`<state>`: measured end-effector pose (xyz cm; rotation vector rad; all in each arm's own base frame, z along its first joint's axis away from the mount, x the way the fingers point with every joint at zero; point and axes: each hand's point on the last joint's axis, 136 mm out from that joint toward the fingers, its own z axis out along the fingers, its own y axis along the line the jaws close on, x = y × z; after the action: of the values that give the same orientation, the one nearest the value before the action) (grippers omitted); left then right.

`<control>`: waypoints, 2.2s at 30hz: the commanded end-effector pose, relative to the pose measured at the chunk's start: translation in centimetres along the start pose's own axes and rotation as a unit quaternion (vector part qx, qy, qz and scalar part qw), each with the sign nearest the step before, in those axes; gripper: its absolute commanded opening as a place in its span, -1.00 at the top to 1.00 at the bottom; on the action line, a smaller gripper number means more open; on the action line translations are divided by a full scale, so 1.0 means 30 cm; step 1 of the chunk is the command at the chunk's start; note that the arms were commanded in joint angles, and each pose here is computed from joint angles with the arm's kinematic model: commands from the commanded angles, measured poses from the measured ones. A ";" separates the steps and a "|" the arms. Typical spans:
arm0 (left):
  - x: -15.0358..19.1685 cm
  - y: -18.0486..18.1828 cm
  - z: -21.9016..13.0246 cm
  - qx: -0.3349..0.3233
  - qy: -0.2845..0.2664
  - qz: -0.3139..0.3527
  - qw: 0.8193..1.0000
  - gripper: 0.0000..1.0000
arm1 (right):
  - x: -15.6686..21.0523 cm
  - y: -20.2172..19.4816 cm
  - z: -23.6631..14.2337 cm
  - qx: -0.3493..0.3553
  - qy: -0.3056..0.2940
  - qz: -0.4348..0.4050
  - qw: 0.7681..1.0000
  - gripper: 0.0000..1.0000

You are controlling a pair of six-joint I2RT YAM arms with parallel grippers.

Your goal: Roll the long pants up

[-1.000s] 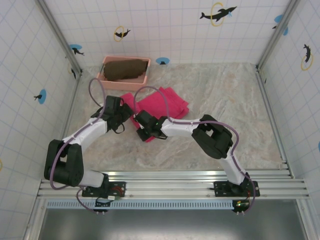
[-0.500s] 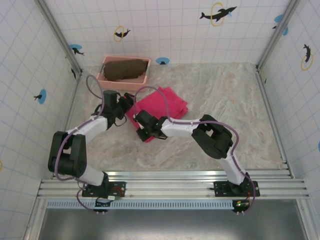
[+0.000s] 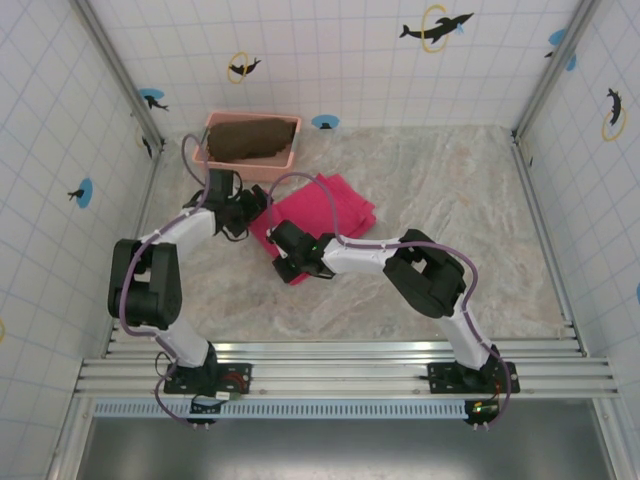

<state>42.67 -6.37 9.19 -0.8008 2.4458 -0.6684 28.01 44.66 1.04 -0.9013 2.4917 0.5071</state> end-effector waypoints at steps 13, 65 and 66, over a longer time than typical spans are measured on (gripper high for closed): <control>0.064 0.175 -0.040 -0.180 0.107 0.040 0.977 -0.95 | 0.629 -0.104 0.108 0.043 0.273 0.005 0.961 1.00; 0.165 0.500 -0.156 -0.428 0.147 0.027 0.891 1.00 | 0.538 -0.125 -0.056 0.088 0.221 -0.079 0.968 -0.99; 0.164 0.500 -0.155 -0.437 0.157 0.025 0.886 1.00 | 0.509 -0.139 -0.082 0.113 0.212 -0.091 0.966 -0.98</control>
<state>35.17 -1.22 3.88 -0.9824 2.8822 0.0439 22.78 46.41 2.56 -1.1097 2.3286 0.6210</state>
